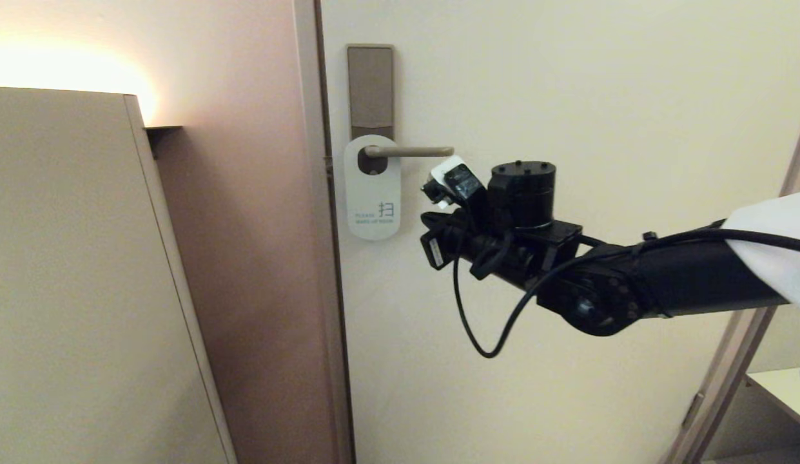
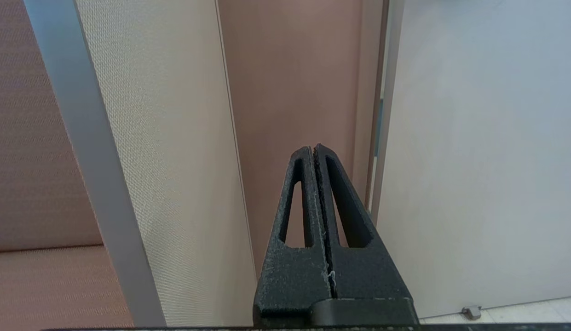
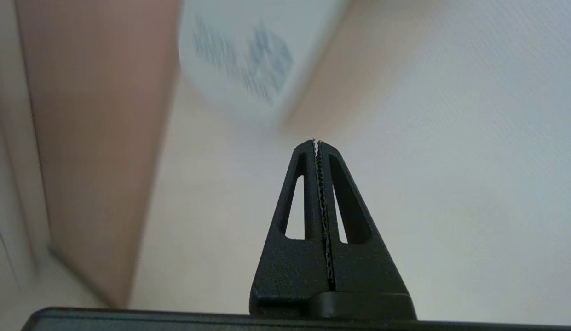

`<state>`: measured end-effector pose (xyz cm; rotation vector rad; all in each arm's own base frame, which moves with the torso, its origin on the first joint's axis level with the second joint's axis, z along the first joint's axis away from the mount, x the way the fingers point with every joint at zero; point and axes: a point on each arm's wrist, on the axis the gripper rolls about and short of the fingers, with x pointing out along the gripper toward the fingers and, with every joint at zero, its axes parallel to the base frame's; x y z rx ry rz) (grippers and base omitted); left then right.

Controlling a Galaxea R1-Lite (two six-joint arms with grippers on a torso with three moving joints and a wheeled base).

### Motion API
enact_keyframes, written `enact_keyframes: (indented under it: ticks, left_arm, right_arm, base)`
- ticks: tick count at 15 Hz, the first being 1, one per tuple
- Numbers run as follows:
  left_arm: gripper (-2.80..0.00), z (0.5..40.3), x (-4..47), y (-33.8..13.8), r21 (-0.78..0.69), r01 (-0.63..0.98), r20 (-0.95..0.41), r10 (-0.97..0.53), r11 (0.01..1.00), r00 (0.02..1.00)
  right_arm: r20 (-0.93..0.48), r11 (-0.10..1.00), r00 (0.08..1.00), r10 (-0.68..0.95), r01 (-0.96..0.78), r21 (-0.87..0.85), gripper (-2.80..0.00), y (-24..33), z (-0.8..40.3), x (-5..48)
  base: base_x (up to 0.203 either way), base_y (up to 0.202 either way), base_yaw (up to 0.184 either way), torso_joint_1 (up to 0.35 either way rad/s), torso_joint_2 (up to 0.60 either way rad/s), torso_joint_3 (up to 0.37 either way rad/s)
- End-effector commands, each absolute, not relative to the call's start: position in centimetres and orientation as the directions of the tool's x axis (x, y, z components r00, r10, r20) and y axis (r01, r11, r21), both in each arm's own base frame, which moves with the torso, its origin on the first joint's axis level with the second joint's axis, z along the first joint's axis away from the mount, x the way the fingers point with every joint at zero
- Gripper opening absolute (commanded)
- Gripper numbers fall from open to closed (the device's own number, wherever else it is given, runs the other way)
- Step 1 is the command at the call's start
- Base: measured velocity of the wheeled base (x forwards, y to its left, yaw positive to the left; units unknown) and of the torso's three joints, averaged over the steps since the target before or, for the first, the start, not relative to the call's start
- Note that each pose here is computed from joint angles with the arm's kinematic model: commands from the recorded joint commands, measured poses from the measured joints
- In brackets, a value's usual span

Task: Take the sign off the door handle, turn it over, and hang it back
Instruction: Take down the sign

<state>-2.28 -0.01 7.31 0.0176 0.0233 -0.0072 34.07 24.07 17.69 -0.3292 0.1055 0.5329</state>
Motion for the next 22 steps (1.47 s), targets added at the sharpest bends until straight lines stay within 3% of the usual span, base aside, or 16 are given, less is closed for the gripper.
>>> enact_keyframes:
  ticks: [1,6,13,17,22]
  left_arm:
    - [-2.80,7.3,-2.3,0.0,0.018,0.008,-0.023,-0.008,1.000,1.000]
    - [-2.80,7.3,-2.3,0.0,0.018,0.007,-0.022,-0.007,1.000,1.000]
    - [-2.80,7.3,-2.3,0.0,0.018,0.007,-0.023,-0.006,1.000,1.000]
    - [-2.80,7.3,-2.3,0.0,0.018,0.008,-0.023,-0.008,1.000,1.000]
    - [-2.80,7.3,-2.3,0.0,0.018,0.008,-0.023,-0.008,1.000,1.000]
  right_arm:
    - [-0.171,0.822,0.874,0.455,-0.486,-0.296,-2.80,20.9,20.3,31.7]
    - [-0.185,0.873,0.925,0.332,-0.376,-0.311,-2.80,12.6,23.8,26.4]
    - [-0.063,0.960,0.997,0.043,-0.059,-0.275,-2.80,2.2,27.6,17.0]
    - [-0.022,0.978,1.000,0.005,-0.010,-0.210,-2.80,0.7,24.1,9.4]
    - [-0.053,0.987,0.998,-0.039,0.030,-0.160,-2.80,-0.1,15.4,3.1]
  base:
    - [0.000,0.000,0.000,0.000,0.00,0.000]
    - [0.000,0.000,0.000,0.000,0.00,0.000]
    - [0.000,0.000,0.000,0.000,0.00,0.000]
    - [0.000,0.000,0.000,0.000,0.00,0.000]
    - [0.000,0.000,0.000,0.000,0.00,0.000]
